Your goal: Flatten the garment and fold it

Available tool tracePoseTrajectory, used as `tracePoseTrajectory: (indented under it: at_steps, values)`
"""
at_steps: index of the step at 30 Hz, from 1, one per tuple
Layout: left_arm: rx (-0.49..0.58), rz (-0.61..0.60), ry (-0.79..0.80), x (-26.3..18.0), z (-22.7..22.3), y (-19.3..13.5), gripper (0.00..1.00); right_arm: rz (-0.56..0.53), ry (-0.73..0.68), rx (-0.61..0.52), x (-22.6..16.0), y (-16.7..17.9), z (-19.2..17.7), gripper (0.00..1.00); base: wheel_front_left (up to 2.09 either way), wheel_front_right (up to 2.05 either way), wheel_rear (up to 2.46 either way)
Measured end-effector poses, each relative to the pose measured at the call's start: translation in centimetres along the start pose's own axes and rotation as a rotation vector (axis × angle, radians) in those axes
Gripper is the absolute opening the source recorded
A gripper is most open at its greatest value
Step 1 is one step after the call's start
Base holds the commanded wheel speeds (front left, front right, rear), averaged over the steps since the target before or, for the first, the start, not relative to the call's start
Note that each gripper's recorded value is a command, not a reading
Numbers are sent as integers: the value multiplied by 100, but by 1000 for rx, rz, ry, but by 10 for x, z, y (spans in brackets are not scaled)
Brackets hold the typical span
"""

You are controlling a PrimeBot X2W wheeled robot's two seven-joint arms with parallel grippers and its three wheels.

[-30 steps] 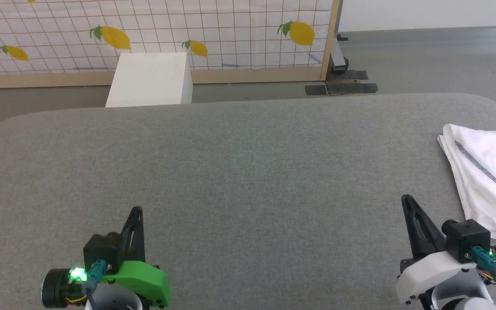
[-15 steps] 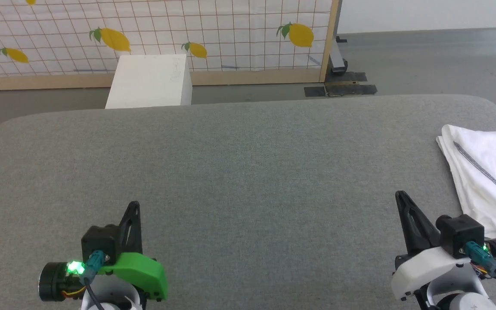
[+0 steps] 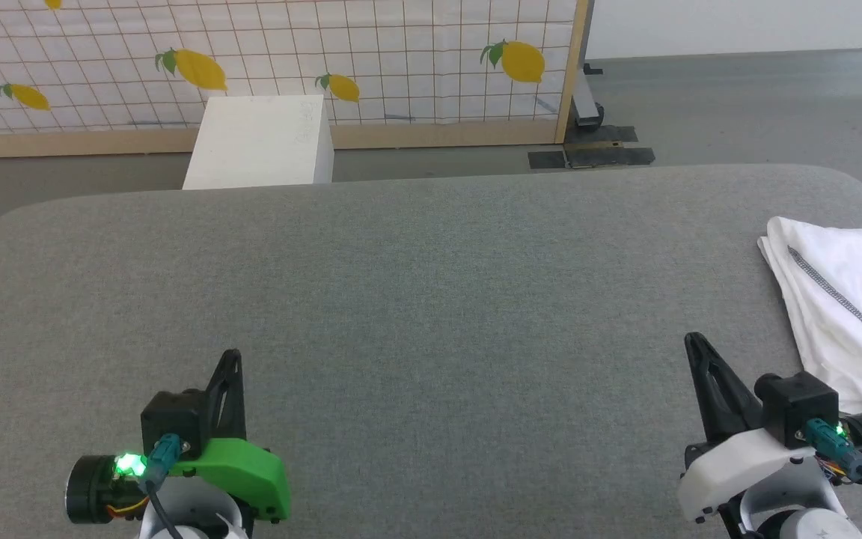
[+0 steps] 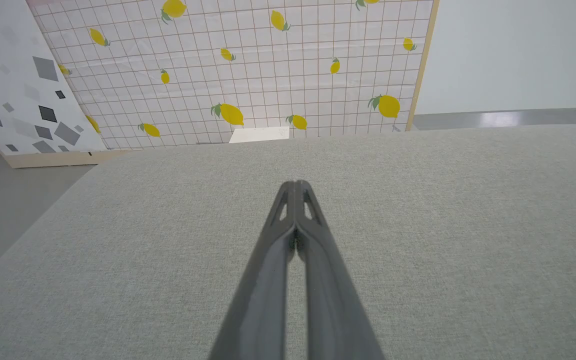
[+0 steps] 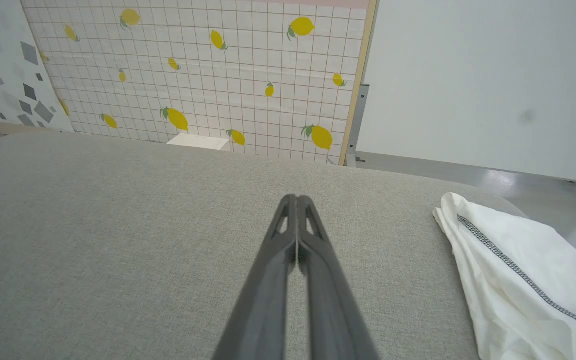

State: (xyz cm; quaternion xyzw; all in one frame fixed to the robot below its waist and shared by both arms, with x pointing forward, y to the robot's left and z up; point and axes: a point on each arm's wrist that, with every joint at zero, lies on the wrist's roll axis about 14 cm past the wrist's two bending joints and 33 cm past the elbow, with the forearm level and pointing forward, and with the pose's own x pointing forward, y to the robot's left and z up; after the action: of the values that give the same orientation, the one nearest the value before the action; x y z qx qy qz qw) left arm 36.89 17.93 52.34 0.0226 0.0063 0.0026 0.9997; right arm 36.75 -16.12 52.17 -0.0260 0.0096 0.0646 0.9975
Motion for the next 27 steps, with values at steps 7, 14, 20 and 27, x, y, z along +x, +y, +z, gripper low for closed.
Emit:
tracePoseTrajectory:
  at_steps: [7, 14, 20, 27]
  values:
    - [0, 0, 0, 0, 0, 0, 0, 0, 0, 0, 0, 0, 0, 0, 0, 0, 0]
    - [0, 0, 0, 0, 0, 0, 0, 0, 0, 0, 0, 0, 0, 0, 0, 0, 0]
    - [0, 0, 0, 0, 0, 0, 0, 0, 0, 0, 0, 0, 0, 0, 0, 0, 0]
    - [0, -7, 0, 0, 0, -1, 0, 0, 0, 0, 0, 0, 0, 0, 0, 0, 0]
